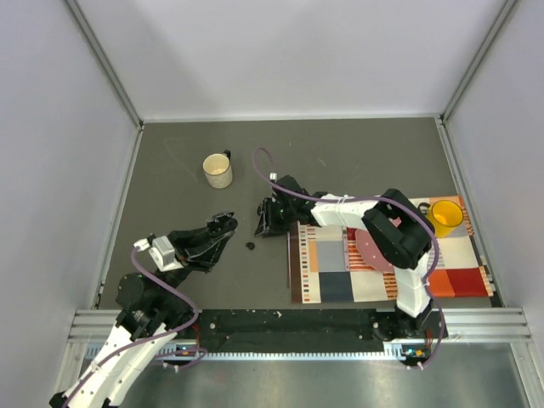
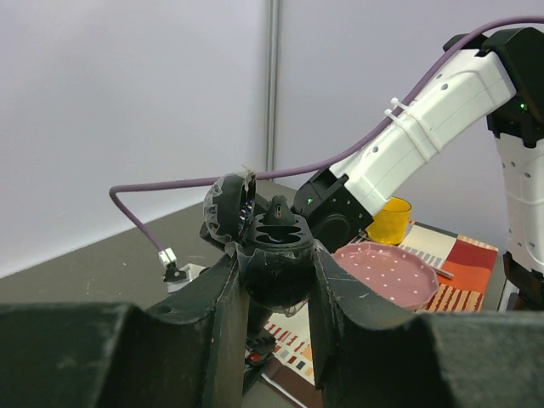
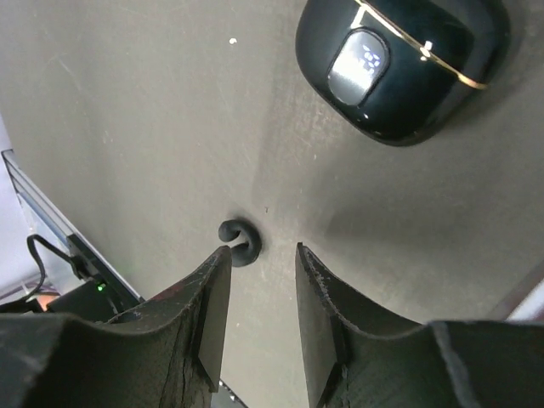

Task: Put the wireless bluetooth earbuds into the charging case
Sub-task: Pick up the earbud from the center of the board.

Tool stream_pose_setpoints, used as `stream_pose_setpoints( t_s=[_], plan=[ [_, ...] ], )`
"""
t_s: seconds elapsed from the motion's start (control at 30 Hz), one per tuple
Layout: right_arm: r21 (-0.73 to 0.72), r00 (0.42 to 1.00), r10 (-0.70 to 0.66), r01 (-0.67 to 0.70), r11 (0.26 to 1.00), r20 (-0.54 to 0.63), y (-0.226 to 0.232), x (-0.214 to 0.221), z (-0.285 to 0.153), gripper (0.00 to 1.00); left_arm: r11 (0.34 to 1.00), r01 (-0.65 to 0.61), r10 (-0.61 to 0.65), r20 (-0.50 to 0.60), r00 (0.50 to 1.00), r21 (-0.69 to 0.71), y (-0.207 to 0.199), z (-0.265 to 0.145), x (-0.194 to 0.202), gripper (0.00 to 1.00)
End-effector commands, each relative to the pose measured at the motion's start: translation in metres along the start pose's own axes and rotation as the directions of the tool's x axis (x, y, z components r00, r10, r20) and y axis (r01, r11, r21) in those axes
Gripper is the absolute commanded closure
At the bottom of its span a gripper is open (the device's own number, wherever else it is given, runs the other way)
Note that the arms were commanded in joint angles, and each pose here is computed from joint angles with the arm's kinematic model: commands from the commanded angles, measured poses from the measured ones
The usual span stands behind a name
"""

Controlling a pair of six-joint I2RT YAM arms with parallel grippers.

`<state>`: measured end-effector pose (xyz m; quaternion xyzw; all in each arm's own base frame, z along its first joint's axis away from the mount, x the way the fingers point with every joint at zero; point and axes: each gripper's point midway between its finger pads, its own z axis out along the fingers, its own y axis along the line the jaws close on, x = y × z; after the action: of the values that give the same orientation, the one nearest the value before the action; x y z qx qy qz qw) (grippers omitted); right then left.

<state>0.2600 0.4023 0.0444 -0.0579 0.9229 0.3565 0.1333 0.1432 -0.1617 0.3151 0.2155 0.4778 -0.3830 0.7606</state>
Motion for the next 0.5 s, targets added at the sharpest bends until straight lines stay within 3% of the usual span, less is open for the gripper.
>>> stream_pose_setpoints(
  t_s=[0.0, 0.47],
  plan=[
    [-0.031, 0.997, -0.076, 0.076, 0.997, 0.010, 0.019, -0.001, 0.014, 0.64, 1.000, -0.028, 0.028, 0.086, 0.996, -0.003, -0.003, -0.002, -0.030, 1.00],
    [0.024, 0.993, -0.115, 0.116, 0.993, -0.028, 0.011, 0.020, 0.031, 0.71, 1.000, -0.013, 0.015, 0.078, 0.997, -0.018, -0.001, -0.006, -0.029, 1.00]
  ],
)
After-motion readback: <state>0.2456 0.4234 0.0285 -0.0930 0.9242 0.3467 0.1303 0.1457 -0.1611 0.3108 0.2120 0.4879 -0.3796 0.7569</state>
